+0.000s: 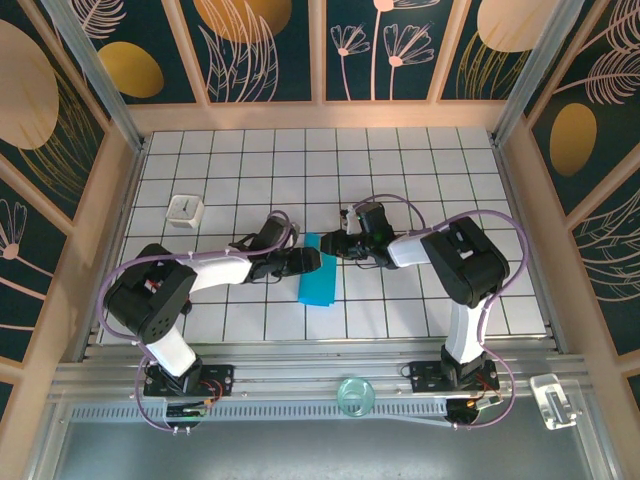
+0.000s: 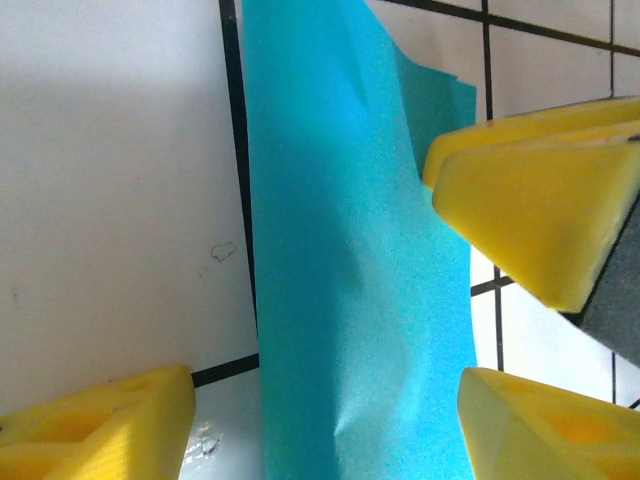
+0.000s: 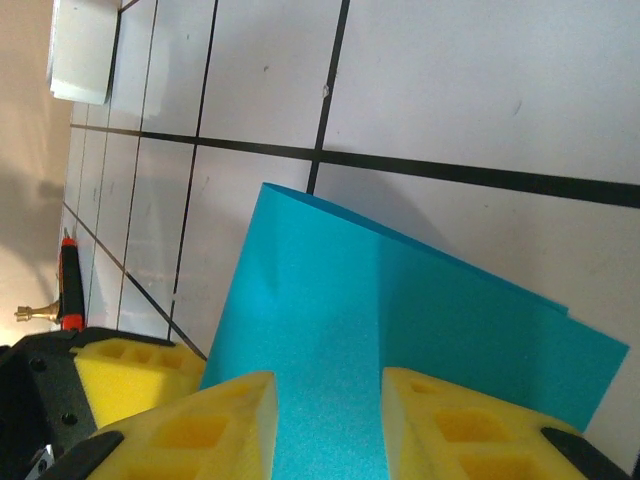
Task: Fold a paper plane with a square sheet of paper (pick it up from the middle)
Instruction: Hold the square sheet of paper at the center of the table.
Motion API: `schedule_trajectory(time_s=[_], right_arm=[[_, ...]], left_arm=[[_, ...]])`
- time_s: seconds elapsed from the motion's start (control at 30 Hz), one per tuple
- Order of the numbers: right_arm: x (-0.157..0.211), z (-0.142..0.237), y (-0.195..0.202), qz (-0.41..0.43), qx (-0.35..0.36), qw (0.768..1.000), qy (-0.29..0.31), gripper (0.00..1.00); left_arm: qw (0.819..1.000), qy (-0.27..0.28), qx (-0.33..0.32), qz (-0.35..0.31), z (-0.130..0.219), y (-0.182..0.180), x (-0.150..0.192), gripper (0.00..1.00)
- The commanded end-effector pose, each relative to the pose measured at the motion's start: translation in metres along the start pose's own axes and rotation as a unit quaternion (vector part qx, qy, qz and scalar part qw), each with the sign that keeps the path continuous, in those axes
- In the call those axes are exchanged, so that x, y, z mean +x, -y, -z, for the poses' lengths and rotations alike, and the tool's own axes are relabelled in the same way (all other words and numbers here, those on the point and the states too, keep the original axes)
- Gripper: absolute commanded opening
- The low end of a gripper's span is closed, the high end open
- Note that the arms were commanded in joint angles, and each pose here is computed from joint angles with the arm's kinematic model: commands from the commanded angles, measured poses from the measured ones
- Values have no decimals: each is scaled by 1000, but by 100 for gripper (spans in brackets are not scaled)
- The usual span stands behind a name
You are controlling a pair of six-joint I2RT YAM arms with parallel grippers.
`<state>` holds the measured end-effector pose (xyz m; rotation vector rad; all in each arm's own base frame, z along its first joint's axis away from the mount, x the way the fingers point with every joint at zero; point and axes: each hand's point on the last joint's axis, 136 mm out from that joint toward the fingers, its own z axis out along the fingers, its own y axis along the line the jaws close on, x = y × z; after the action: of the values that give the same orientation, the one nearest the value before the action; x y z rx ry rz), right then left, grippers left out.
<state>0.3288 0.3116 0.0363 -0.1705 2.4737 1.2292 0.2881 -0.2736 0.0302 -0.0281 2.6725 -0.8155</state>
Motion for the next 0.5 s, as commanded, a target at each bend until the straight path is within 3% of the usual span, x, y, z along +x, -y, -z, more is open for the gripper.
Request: schedule_trajectory(time_s=[0.0,0.27,0.47], right_arm=[[0,-7,-2,-3,-6,1000,-5,33],[-6,-8,-9,3,-15,1000,-4,36],[-23,26,-21,19,-21,999,16,44]], left_arm=[[999,-27,-38,-20,-5,-6,16,65],[998,-22,-61,-18,-14,-17,19,42],[1000,-23,-18,8,-15,-14,30,30]])
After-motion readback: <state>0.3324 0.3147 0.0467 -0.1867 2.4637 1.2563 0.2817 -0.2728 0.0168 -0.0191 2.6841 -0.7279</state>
